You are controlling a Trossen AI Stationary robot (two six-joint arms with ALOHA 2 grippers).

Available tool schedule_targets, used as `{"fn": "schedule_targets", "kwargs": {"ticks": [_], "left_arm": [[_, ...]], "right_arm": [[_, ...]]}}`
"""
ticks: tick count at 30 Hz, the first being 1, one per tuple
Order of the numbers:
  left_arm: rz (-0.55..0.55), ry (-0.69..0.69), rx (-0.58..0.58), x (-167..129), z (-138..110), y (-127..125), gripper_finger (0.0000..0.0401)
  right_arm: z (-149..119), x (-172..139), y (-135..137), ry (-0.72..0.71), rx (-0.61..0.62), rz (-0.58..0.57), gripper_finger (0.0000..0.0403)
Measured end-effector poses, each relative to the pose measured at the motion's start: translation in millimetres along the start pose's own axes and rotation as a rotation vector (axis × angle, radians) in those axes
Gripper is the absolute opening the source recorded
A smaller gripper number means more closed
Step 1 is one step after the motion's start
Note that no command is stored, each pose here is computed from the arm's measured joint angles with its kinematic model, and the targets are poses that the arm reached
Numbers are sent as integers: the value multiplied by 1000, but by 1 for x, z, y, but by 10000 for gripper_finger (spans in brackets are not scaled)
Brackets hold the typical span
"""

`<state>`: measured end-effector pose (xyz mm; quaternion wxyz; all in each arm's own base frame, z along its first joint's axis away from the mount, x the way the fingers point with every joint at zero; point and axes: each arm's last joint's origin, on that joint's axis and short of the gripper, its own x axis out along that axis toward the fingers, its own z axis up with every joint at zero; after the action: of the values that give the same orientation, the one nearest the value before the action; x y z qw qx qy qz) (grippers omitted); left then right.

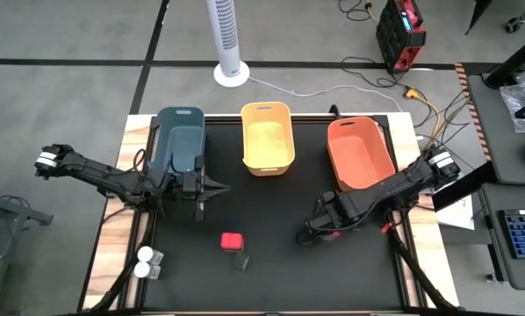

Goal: Sort spices by type
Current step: Put the right red seasoning can into the yellow bin

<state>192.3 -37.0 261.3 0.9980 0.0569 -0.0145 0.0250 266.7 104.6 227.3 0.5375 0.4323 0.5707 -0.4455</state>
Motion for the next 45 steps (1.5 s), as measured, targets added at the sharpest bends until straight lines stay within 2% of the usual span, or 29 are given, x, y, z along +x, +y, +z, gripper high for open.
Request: {"fn": "schedule_targets", "kwargs": {"ticks": [12,16,21,26,30,34,39,45], "left_arm": [[0,-1,3,0,0,0,0],[0,-1,3,0,0,0,0],[0,-1,0,0,0,0,0],[0,-1,-1,0,0,0,0],[0,-1,-13,0,0,0,0],[0,0,-38,0,0,0,0],[0,0,-58,0,0,0,0],[0,0,-58,0,0,0,0]], "right_arm": [[7,31,-2,12,-7,62,398],[8,43,-4,14,-7,78,382],[8,44,-5,27,-21,71,318],[7,44,-4,33,-32,74,202],[7,41,-4,38,-51,79,202],[6,24,4,47,-90,118,202],[12,-25,21,52,-192,228,202],[38,-86,35,-75,-403,405,202]]}}
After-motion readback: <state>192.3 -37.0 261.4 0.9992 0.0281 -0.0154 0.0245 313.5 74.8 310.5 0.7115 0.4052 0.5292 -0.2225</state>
